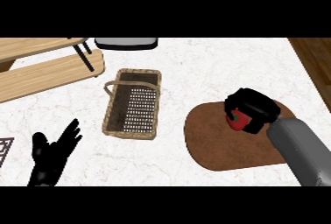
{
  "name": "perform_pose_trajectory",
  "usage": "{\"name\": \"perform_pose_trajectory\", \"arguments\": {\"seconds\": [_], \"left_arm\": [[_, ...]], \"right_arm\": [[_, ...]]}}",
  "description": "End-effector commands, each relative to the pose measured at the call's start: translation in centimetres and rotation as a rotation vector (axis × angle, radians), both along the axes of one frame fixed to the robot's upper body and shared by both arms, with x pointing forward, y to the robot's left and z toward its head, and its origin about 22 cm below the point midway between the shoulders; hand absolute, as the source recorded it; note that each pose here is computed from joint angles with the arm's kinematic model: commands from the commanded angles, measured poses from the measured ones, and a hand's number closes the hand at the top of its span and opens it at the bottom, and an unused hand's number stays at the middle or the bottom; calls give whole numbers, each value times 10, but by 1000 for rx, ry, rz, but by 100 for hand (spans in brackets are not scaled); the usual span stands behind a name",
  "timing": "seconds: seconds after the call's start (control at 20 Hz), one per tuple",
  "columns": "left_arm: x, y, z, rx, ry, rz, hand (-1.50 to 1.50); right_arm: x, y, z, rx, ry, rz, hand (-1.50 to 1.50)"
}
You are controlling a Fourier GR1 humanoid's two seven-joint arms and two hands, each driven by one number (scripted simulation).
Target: Pick the tomato from the cutting board and place it in the basket
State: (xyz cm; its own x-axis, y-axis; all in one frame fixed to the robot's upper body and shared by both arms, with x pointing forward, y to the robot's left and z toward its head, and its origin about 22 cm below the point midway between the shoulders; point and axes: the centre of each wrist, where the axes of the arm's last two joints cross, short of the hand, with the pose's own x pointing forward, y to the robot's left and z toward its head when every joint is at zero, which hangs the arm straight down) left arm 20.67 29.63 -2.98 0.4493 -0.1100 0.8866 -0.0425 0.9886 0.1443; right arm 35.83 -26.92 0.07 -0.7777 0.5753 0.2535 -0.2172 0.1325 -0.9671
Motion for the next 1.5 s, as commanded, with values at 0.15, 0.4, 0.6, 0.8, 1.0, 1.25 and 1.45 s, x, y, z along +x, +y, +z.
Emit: {"name": "perform_pose_trajectory", "arguments": {"seconds": [0.15,0.4,0.6,0.8,1.0,1.25,1.45], "left_arm": [[-10,4,-8,15,62,14,0],[-14,6,-11,14,85,19,0],[-12,0,-11,-3,82,10,0],[-9,-3,-12,-14,92,-14,0],[-8,-6,-14,0,112,-32,0],[-4,-11,-15,1,124,-50,0],[-4,-9,-16,3,137,-42,0]], "right_arm": [[-16,70,-37,-73,179,-228,150],[-7,138,-10,-66,124,-328,150],[-10,170,10,182,183,-463,150],[-1,183,60,418,92,-587,150],[0,203,112,588,16,-684,150],[-5,232,173,712,-39,-808,150],[-16,257,226,797,-67,-891,150]]}}
